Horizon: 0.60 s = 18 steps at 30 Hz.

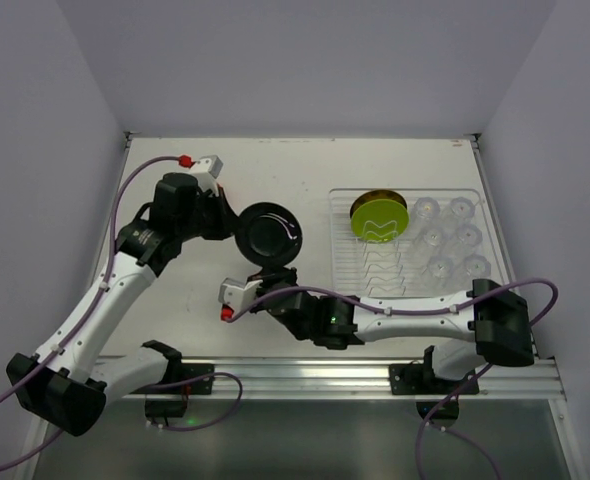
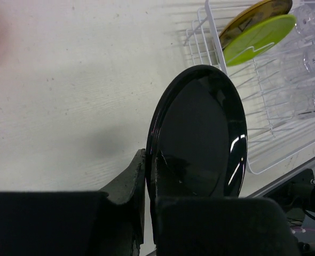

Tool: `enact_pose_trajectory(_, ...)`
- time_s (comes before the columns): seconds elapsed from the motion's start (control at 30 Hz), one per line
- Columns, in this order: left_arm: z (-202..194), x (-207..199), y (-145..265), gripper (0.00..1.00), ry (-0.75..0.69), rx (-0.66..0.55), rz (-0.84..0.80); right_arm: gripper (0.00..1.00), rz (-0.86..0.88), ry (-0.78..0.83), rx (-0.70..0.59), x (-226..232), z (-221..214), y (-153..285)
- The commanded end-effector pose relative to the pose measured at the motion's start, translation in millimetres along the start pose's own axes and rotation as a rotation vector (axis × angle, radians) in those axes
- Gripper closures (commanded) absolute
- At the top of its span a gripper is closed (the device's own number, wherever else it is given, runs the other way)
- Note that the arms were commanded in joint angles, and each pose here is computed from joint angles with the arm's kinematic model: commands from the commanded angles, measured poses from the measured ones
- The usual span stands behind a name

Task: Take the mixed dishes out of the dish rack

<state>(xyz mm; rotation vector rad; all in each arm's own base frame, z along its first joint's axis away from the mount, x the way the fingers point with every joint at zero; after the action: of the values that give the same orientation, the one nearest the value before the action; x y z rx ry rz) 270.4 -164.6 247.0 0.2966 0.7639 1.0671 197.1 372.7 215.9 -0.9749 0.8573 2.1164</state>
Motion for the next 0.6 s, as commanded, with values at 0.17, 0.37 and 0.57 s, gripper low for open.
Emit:
enact_pose_trajectory(0.17,22,14,1,1.0,0.106,-0.204,0.068,0.01,-0.13,-0.264,-0.08,-34,7,9)
enact_pose_trajectory(0.37,40,42,-11,1.0,0.287,-0.329,0.171,0.01,-0.086,-0.538,-0.15,-48,-1,47)
enact_pose_trajectory(0.57,36,61,-72,1.0,0.464,-0.363,0.135,0.01,-0.138,-1.106,-0.127,-107,-36,62)
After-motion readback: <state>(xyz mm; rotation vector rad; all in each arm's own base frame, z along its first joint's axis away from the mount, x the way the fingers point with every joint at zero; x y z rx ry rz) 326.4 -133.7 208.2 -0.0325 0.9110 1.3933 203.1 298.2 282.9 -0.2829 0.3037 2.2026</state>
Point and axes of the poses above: each gripper's point midway between its finger pads, its own y axis back along the fingers, its own x axis along the line the jaws close on, z = x × y, the point moved 1 cm from there along y, back along the fingers
